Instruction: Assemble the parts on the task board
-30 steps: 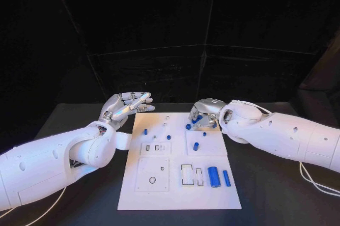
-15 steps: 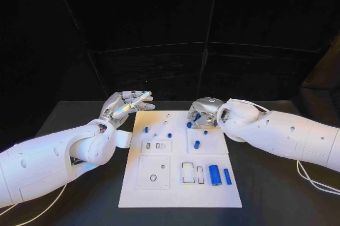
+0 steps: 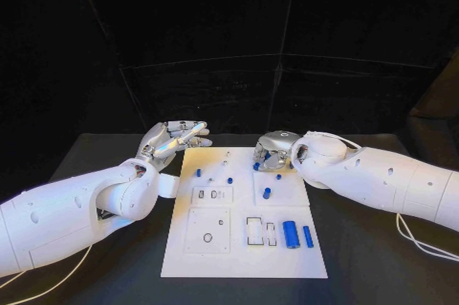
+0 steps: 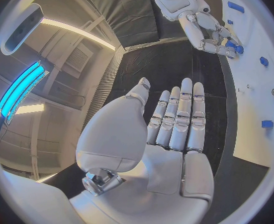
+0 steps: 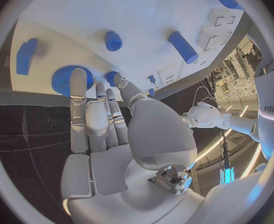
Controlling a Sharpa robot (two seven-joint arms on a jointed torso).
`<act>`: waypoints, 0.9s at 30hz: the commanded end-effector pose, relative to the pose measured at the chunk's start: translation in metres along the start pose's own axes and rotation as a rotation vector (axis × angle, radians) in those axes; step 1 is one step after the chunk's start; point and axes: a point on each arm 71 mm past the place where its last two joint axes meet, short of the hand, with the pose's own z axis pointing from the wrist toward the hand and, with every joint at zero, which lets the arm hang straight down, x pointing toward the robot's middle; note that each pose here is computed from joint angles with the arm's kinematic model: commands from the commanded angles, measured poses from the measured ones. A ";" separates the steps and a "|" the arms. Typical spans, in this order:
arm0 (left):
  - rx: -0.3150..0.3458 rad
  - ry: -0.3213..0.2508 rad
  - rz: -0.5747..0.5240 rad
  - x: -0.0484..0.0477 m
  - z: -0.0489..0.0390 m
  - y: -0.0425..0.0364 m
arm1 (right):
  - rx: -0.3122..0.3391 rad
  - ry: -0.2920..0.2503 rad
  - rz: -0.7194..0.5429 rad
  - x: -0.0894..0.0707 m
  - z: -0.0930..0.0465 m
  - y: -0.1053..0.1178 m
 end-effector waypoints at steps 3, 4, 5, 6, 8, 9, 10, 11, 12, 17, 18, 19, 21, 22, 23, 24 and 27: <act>0.007 0.026 -0.002 0.0023 0.0001 -0.0020 | -0.012 0.026 -0.004 0.001 0.003 0.002; 0.007 0.026 -0.002 0.0021 0.0001 -0.0021 | -0.016 0.028 -0.004 0.001 0.004 0.003; 0.007 0.026 -0.002 0.0021 0.0000 -0.0022 | -0.017 0.030 -0.004 0.001 0.004 0.004; 0.007 0.026 -0.002 0.0020 0.0000 -0.0023 | -0.018 0.030 -0.004 0.001 0.004 0.004; 0.007 0.026 -0.002 0.0020 0.0000 -0.0024 | -0.020 0.032 -0.004 0.001 0.005 0.005; 0.006 0.026 -0.002 0.0019 0.0001 -0.0024 | -0.021 0.032 -0.003 0.001 0.005 0.005; 0.006 0.026 -0.002 0.0018 0.0001 -0.0024 | -0.021 0.033 -0.003 0.001 0.005 0.005; 0.006 0.026 -0.002 0.0017 0.0002 -0.0024 | -0.022 0.034 -0.002 0.001 0.006 0.005; 0.006 0.026 -0.001 0.0014 0.0002 -0.0024 | -0.022 0.035 -0.002 0.001 0.006 0.005; 0.004 0.024 0.000 0.0004 0.0003 -0.0024 | -0.022 0.038 0.002 0.001 0.006 0.005; 0.004 0.024 0.000 0.0002 0.0003 -0.0024 | -0.022 0.038 0.002 0.002 0.006 0.005; 0.004 0.023 0.000 0.0001 0.0004 -0.0024 | -0.022 0.037 0.003 0.001 0.006 0.005; 0.004 0.023 0.001 -0.0002 0.0005 -0.0023 | -0.024 0.031 0.004 0.001 0.006 0.005; 0.003 0.023 0.001 -0.0003 0.0005 -0.0023 | -0.025 0.023 0.005 0.000 0.006 0.005; 0.003 0.022 0.001 -0.0004 0.0006 -0.0023 | -0.027 0.009 0.007 -0.001 0.006 0.005; 0.003 0.022 0.001 -0.0005 0.0006 -0.0023 | -0.029 -0.006 0.008 -0.002 0.006 0.006; 0.003 0.021 0.002 -0.0012 0.0007 -0.0022 | -0.039 -0.067 0.020 -0.006 0.005 0.007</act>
